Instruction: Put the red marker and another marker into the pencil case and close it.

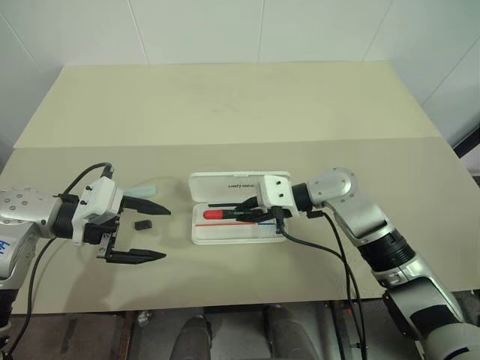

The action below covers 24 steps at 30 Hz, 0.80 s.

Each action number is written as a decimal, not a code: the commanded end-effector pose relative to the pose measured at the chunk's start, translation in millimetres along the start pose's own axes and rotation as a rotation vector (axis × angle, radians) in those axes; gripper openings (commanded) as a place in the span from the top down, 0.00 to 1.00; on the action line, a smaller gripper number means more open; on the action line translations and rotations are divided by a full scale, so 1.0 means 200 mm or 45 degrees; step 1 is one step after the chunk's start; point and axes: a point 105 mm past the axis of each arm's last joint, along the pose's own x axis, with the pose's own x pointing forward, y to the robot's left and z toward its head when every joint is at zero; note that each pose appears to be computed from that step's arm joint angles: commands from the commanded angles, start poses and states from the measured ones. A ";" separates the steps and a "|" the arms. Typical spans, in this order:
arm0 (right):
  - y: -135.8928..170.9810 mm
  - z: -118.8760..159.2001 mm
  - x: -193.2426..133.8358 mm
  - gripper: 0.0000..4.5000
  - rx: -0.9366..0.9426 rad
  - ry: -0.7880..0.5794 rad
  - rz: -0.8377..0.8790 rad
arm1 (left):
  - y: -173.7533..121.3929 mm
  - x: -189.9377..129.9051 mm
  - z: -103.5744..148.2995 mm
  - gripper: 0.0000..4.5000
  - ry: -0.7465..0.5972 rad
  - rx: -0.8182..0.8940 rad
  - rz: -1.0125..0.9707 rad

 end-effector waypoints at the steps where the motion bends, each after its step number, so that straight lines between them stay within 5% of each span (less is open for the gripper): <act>1: -0.02 0.06 0.00 0.87 -0.073 -0.027 -0.007 | 0.00 0.01 0.04 0.00 -0.006 0.050 -0.007; 10: -0.01 0.04 0.02 0.87 -0.054 -0.006 -0.006 | 0.00 0.03 0.05 0.00 -0.022 0.060 -0.020; 13: -0.02 0.06 0.02 0.66 -0.054 -0.026 -0.009 | 0.00 0.03 0.05 0.00 -0.024 0.062 -0.023; 24: -0.01 0.14 0.01 0.66 -0.043 -0.097 -0.009 | 0.01 0.05 0.06 0.00 -0.037 0.065 -0.036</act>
